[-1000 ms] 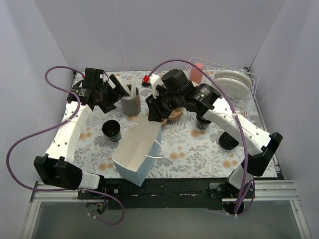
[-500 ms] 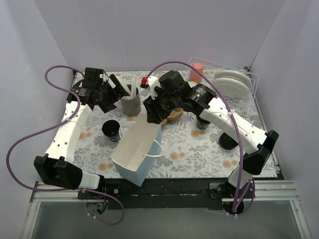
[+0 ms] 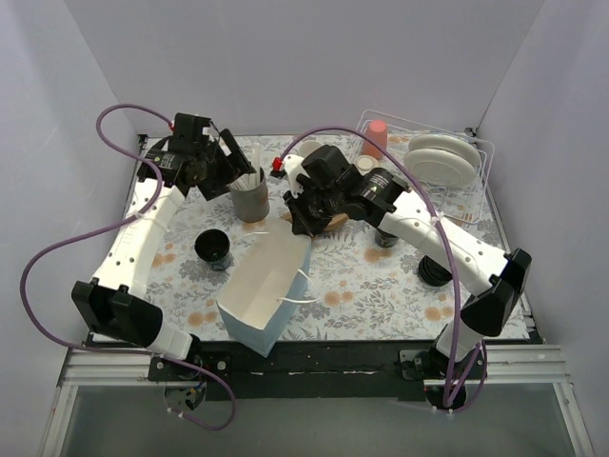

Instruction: Pack the takeout coffee

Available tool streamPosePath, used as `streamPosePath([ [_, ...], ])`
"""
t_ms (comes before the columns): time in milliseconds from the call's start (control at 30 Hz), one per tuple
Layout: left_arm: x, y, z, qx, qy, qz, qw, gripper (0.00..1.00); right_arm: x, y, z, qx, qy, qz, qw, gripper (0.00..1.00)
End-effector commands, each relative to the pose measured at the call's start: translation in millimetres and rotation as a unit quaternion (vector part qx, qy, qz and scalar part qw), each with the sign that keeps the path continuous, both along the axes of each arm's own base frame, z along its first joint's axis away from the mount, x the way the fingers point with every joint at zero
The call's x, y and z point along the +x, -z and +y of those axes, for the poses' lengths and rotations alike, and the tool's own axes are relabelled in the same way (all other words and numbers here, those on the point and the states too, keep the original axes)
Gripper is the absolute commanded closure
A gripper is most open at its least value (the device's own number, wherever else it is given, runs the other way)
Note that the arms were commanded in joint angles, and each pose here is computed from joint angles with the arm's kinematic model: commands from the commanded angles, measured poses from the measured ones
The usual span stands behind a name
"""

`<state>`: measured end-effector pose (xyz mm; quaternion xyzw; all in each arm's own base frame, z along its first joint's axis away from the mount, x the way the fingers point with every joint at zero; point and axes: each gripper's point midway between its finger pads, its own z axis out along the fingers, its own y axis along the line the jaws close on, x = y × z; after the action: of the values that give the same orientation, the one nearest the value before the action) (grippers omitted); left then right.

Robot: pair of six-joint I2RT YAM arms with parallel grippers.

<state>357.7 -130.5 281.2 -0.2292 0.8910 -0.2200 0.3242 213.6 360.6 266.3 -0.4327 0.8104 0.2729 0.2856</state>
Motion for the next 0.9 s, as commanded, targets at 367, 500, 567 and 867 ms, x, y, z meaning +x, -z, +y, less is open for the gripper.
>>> streamPosePath([
  [367, 26.7, 37.1, -107.2, -0.017, 0.012, 0.047, 0.999, 0.30, -16.6, 3.9, -127.7, -0.084, 0.152, -0.052, 0.983, 0.99],
  [500, 30.0, 56.5, -122.8, -0.022, -0.006, 0.063, 0.998, 0.31, -19.9, 8.4, -152.0, -0.106, 0.175, -0.057, 0.977, 0.99],
  [567, 33.1, 69.5, -130.0, -0.018, -0.015, 0.072, 0.997, 0.31, -17.4, 6.1, -168.1, -0.114, 0.200, -0.066, 0.971, 0.99],
  [867, 48.4, 87.6, -127.7, 0.014, -0.067, 0.084, 0.994, 0.29, -1.4, -25.6, -193.0, -0.088, 0.221, -0.092, 0.967, 0.99],
])
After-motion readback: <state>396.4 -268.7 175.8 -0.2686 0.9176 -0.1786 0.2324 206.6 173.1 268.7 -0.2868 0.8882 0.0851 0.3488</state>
